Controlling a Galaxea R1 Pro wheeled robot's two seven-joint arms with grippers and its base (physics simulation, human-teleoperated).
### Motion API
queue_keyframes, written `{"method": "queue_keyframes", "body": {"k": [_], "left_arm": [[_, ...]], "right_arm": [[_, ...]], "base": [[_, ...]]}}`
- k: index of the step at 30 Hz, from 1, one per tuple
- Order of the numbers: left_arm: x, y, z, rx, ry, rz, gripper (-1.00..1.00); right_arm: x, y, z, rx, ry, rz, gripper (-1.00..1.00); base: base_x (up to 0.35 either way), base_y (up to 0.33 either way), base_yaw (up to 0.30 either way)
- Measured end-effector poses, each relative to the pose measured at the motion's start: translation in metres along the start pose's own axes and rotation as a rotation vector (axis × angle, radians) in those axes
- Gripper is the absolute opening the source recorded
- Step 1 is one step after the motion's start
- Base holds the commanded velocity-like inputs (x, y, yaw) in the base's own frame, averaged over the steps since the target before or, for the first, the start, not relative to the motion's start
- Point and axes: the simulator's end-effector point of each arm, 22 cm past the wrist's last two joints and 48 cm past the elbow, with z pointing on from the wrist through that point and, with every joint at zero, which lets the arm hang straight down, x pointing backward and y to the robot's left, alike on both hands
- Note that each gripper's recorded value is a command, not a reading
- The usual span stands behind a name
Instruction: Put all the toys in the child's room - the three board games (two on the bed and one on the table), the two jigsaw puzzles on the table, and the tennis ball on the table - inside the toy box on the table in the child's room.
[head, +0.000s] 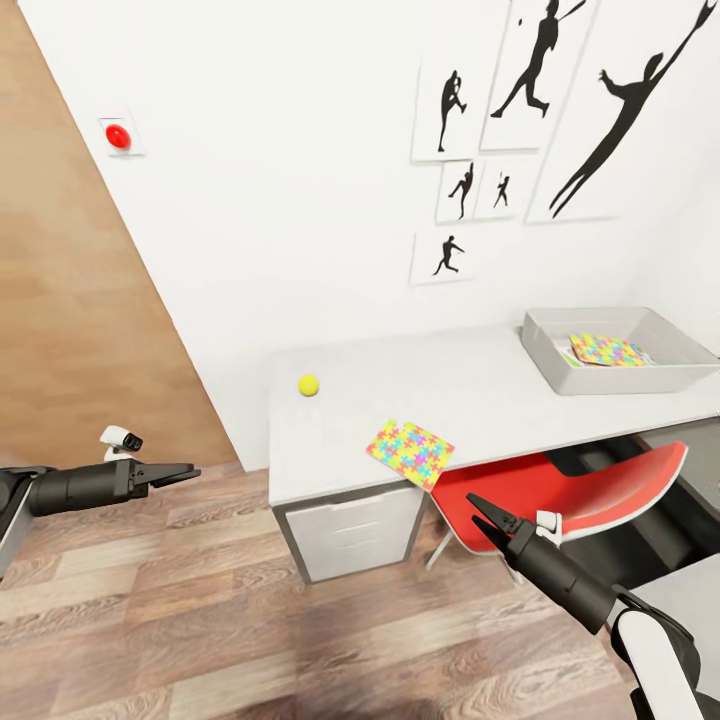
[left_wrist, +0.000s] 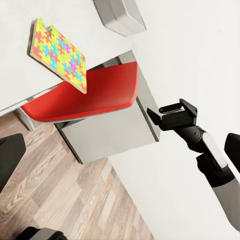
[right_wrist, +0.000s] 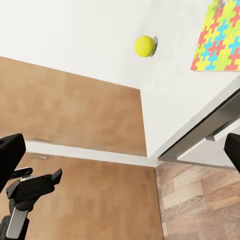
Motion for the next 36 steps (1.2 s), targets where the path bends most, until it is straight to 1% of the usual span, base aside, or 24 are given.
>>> {"method": "queue_keyframes", "body": {"k": [20, 29, 36], "left_arm": [[-0.005, -0.016, -0.002, 0.011, -0.010, 0.030, 1.00], [-0.009, -0.024, -0.004, 0.014, -0.015, 0.044, 1.00], [-0.011, -0.029, -0.006, 0.016, -0.019, 0.053, 1.00]], "right_arm": [[-0.002, 0.016, -0.001, -0.026, -0.003, -0.022, 1.00], [-0.004, 0.023, -0.002, -0.036, -0.008, -0.031, 1.00], [-0.005, 0.028, -0.004, -0.044, -0.012, -0.039, 1.00]], "base": [[-0.017, 0.000, 0.000], [-0.083, -0.004, 0.000], [-0.107, -0.183, 0.000]]}}
